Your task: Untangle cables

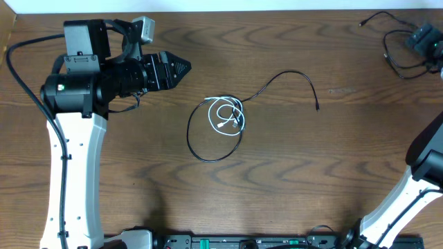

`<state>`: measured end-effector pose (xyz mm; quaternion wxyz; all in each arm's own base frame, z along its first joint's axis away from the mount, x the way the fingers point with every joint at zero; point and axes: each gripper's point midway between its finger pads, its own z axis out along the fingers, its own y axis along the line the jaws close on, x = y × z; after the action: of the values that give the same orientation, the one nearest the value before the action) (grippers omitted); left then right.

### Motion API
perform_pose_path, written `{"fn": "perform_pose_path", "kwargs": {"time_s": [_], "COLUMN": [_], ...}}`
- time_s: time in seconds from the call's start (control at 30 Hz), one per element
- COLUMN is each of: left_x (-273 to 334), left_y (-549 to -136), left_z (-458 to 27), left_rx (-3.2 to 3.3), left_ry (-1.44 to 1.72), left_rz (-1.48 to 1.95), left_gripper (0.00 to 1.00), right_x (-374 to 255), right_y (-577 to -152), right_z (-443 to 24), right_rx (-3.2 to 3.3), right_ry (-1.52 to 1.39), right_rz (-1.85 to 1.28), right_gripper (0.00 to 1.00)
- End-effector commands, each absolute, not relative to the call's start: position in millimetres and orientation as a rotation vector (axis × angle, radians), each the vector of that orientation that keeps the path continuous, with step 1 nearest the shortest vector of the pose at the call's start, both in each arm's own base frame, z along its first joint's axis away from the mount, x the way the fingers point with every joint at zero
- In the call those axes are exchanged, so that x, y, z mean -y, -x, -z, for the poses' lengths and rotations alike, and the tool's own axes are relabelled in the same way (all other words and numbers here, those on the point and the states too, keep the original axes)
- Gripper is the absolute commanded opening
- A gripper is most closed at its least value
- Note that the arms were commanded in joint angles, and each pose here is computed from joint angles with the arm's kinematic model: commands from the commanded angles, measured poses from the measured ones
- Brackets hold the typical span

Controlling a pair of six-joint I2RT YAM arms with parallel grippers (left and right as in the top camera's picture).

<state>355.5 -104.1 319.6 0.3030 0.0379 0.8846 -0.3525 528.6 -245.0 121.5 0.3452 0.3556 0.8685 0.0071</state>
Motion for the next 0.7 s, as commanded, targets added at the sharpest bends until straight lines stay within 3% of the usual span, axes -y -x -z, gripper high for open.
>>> {"fn": "perform_pose_path", "kwargs": {"time_s": [0.0,0.27,0.4,0.67], "left_x": [102.8,139.8,169.3,188.0], "left_y": [-353.6,-353.1,-353.8,-363.0], "left_z": [-322.9,-267.7,-227.1,-141.2], "left_rx": [-2.334,-2.500,-2.633,-2.918], "left_ry": [-0.115,-0.171,-0.223,0.000], "left_rz": [0.913,1.000,0.978,0.789], "left_gripper": [0.65,0.64,0.64,0.64], "right_x": [219.3,92.7,52.9,5.0], "right_y": [-537.0,-538.2,-532.8,-530.5], "right_z": [-163.2,-191.6,-182.5,-168.5], "right_rx": [-2.239,-2.299,-2.384,-2.489], "right_ry": [-0.834,-0.518,-0.396,-0.299], "right_rz": [-0.172,-0.848,-0.859,-0.786], "right_gripper": [0.99,0.99,0.99,0.99]}}
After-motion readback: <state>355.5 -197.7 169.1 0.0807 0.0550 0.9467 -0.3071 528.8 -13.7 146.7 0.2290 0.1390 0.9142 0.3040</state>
